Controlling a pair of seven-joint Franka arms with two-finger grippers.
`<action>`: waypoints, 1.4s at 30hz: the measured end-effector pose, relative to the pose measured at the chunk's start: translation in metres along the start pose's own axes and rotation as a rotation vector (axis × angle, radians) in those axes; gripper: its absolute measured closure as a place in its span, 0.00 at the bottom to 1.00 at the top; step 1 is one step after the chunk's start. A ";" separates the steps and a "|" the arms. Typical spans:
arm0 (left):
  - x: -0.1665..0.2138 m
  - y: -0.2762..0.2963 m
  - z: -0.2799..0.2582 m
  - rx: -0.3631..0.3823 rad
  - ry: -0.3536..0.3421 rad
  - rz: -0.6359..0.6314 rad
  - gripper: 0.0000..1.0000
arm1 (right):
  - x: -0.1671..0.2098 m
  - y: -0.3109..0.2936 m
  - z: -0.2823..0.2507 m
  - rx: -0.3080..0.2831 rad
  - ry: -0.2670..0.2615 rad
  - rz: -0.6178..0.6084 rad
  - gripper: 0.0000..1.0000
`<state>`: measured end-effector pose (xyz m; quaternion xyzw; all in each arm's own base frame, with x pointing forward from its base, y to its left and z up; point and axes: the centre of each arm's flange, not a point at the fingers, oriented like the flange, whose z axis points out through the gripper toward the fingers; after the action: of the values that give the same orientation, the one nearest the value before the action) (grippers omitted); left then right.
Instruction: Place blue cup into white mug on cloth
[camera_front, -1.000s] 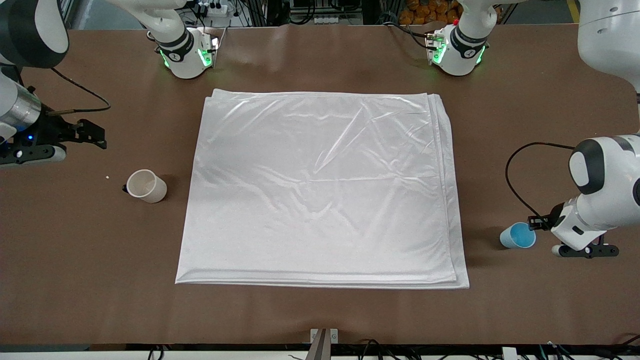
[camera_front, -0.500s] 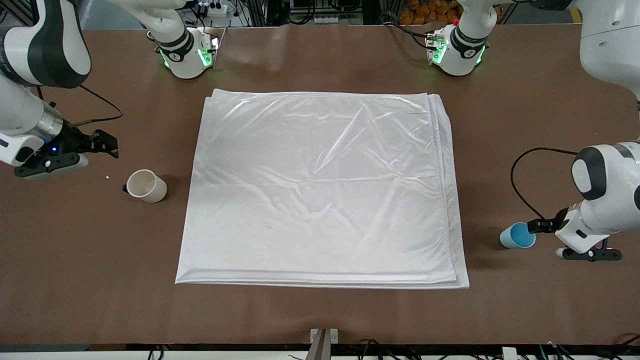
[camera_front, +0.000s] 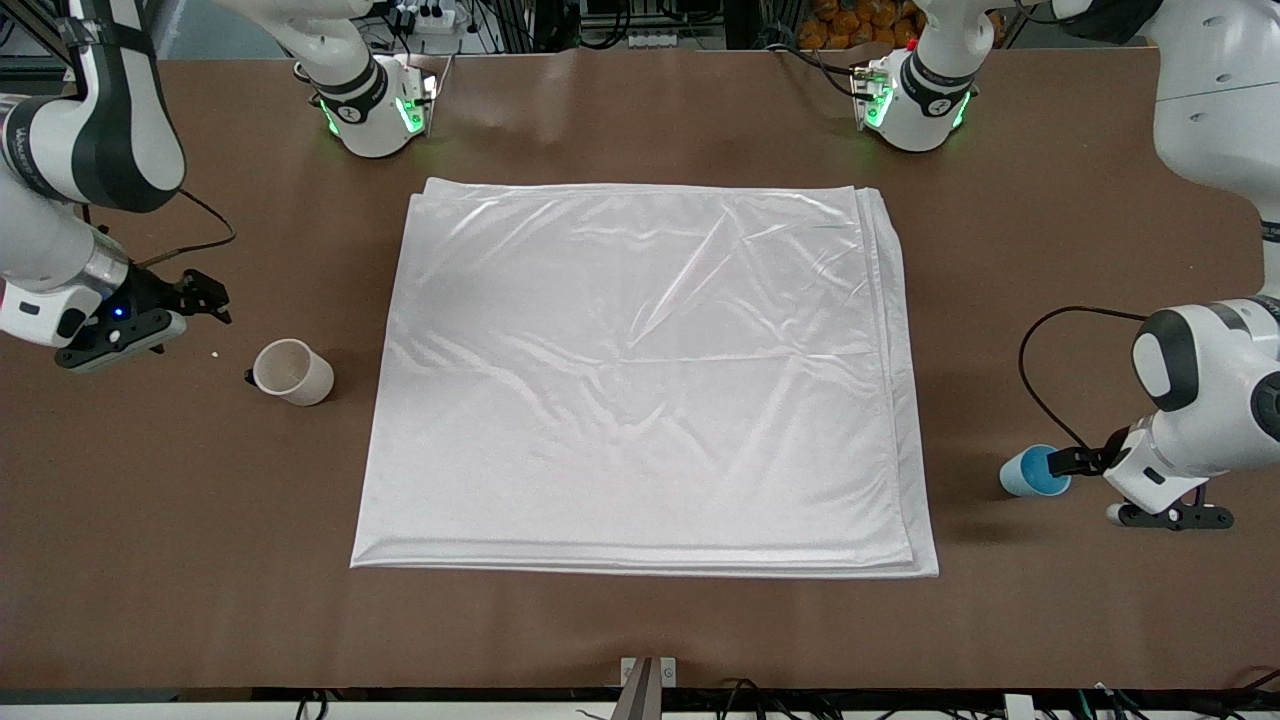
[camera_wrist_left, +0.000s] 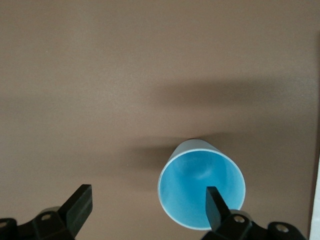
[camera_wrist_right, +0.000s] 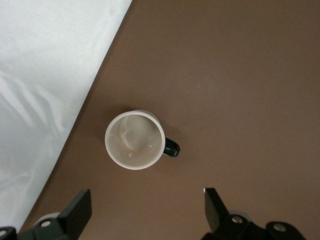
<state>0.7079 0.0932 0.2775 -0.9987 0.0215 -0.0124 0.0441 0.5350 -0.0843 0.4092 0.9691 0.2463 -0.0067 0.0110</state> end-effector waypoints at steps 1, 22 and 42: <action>0.000 0.000 0.003 0.000 0.001 0.001 0.00 | -0.002 0.003 0.004 0.002 -0.003 -0.018 0.00; 0.000 0.003 0.027 -0.004 -0.015 0.005 0.00 | 0.004 0.031 0.065 -0.012 -0.004 -0.572 0.00; 0.000 0.009 0.037 -0.008 -0.026 0.012 0.57 | 0.010 0.036 0.113 -0.011 -0.014 -0.921 0.00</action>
<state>0.7082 0.0870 0.2398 -0.9988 0.0272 0.0010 0.0407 0.5605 -0.1139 0.2970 0.7587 0.6511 -0.0160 0.0138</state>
